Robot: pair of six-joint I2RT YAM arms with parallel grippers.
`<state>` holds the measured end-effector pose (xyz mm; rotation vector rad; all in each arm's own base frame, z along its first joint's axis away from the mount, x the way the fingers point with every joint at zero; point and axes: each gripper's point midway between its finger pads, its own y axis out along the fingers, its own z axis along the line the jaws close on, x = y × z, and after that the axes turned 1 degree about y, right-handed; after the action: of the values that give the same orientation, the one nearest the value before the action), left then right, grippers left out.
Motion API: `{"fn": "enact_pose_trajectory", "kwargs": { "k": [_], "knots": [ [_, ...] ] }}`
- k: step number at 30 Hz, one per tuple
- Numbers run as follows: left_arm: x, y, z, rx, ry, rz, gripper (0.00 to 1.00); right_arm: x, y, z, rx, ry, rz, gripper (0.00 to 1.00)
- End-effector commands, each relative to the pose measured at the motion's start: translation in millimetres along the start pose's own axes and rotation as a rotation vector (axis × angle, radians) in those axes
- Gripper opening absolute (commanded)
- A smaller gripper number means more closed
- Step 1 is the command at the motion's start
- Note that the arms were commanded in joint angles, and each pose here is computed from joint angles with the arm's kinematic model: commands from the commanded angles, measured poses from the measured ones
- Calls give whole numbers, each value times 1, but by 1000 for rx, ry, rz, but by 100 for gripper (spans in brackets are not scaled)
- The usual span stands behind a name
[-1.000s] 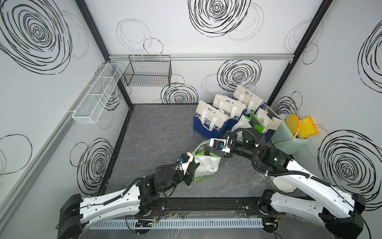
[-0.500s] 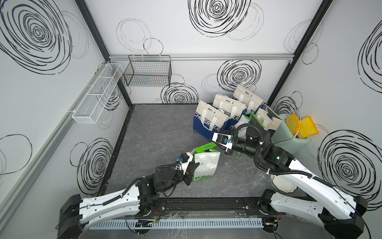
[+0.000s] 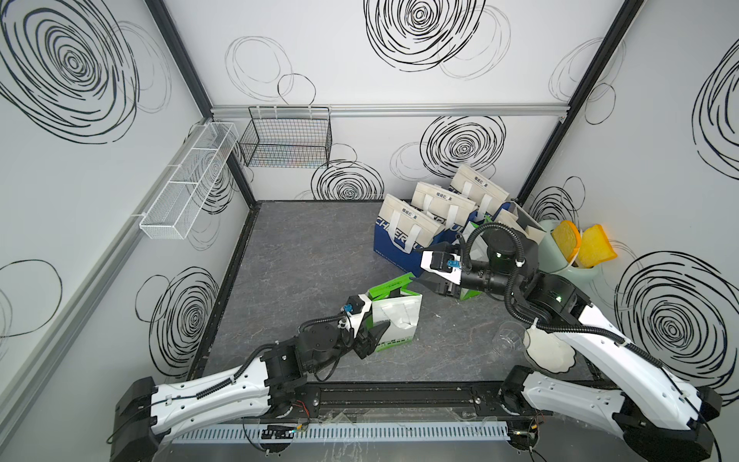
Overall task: Open the takeout bag
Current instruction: Pick up the takeout bag at the center of the board.
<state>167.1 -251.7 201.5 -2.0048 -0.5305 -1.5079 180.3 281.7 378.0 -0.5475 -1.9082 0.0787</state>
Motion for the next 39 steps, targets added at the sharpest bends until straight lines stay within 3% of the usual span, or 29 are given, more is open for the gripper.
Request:
{"fn": "enact_pose_trajectory", "kwargs": {
  "k": [1, 6, 17, 22, 36, 39],
  "knots": [
    [33, -9, -1, 13, -33, -73, 73, -12, 5, 29, 172, 29, 52, 65],
    [49, -22, 5, 45, -44, -108, 82, -28, 29, 24, 186, 26, 160, 68],
    [66, -45, 5, 41, -60, -127, 84, -52, 55, 34, 239, -9, 312, 70],
    [68, -54, 8, 51, -56, -127, 85, -53, 60, 24, 202, -5, 343, 69],
    [67, -71, 16, 71, -32, -138, 85, -61, 78, 22, 211, 23, 416, 52],
    [65, -72, 17, 73, -33, -135, 84, -57, 79, 22, 221, 40, 419, 40]
  ]
}}
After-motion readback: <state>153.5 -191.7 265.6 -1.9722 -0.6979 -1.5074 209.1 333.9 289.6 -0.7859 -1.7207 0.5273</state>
